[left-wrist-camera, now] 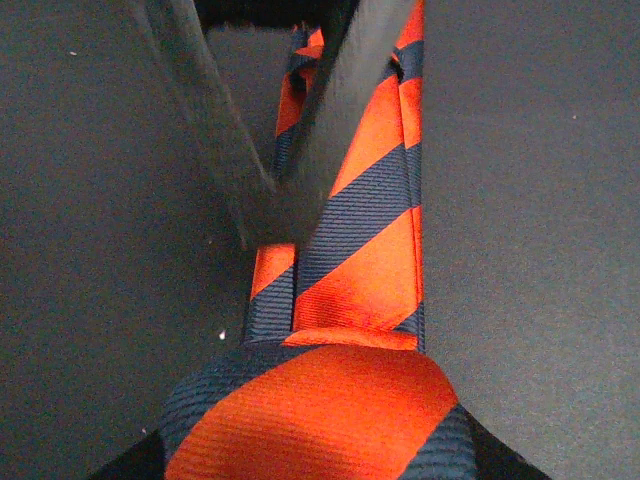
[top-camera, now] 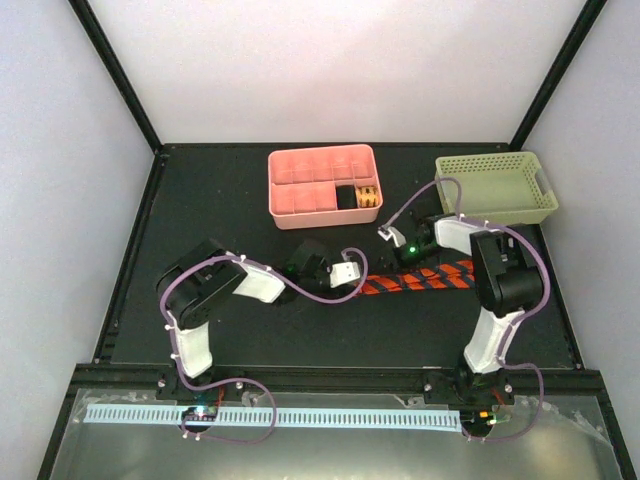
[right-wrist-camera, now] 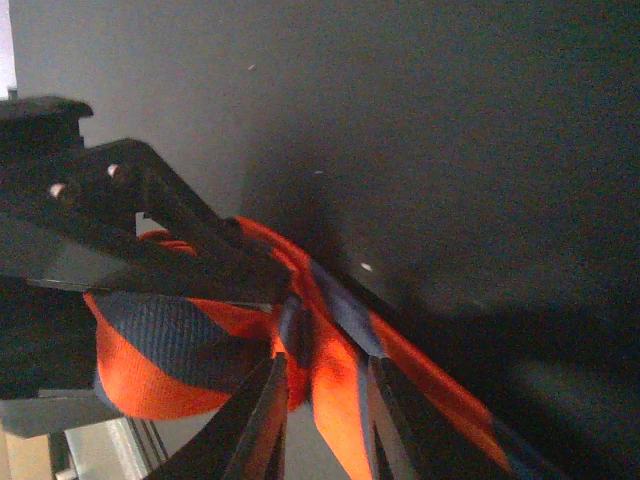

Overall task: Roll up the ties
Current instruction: Roll the tie at the center of the board.

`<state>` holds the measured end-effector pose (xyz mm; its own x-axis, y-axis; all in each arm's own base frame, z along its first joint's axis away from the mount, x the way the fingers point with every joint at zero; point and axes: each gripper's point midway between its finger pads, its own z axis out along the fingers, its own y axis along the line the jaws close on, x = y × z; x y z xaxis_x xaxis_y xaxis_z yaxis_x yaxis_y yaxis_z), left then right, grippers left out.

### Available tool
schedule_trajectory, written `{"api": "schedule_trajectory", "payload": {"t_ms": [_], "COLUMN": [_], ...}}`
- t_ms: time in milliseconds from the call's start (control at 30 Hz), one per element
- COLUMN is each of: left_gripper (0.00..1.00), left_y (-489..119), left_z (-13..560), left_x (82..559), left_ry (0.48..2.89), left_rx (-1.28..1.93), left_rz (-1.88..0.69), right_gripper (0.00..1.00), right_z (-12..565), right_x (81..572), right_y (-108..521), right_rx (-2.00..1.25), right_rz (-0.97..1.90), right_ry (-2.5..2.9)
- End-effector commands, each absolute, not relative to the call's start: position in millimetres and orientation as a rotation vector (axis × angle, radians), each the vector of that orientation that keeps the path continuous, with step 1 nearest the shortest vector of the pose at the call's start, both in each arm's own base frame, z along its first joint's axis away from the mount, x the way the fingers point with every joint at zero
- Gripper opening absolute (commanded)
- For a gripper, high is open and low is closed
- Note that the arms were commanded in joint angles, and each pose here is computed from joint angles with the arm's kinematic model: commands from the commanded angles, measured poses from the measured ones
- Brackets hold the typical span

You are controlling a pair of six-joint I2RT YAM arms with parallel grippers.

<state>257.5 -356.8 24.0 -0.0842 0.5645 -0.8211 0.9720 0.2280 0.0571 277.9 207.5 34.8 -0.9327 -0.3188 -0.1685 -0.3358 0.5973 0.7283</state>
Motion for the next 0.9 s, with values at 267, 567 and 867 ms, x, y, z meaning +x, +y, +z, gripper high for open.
{"api": "schedule_trajectory", "payload": {"t_ms": [267,567,867], "left_gripper": [0.38,0.38,0.41], "left_y": [-332.9,-333.3,-336.3], "left_z": [-23.3,-22.7,-20.0], "left_x": [236.2,236.0,239.2], "left_ry": [1.944,1.938,1.946], "left_rx": [1.622,1.621,1.591], "left_rz": [-0.523,-0.523,-0.535], "right_gripper": [0.47,0.42,0.02], "right_z": [67.6,48.0,36.3], "right_x": [258.4,252.5,248.7], "right_y": [240.2,253.3,241.5], "right_rx": [-0.575,-0.638,-0.664], "right_rz": [1.481,1.437,1.326], "right_ry": [2.67,2.708,2.768]}}
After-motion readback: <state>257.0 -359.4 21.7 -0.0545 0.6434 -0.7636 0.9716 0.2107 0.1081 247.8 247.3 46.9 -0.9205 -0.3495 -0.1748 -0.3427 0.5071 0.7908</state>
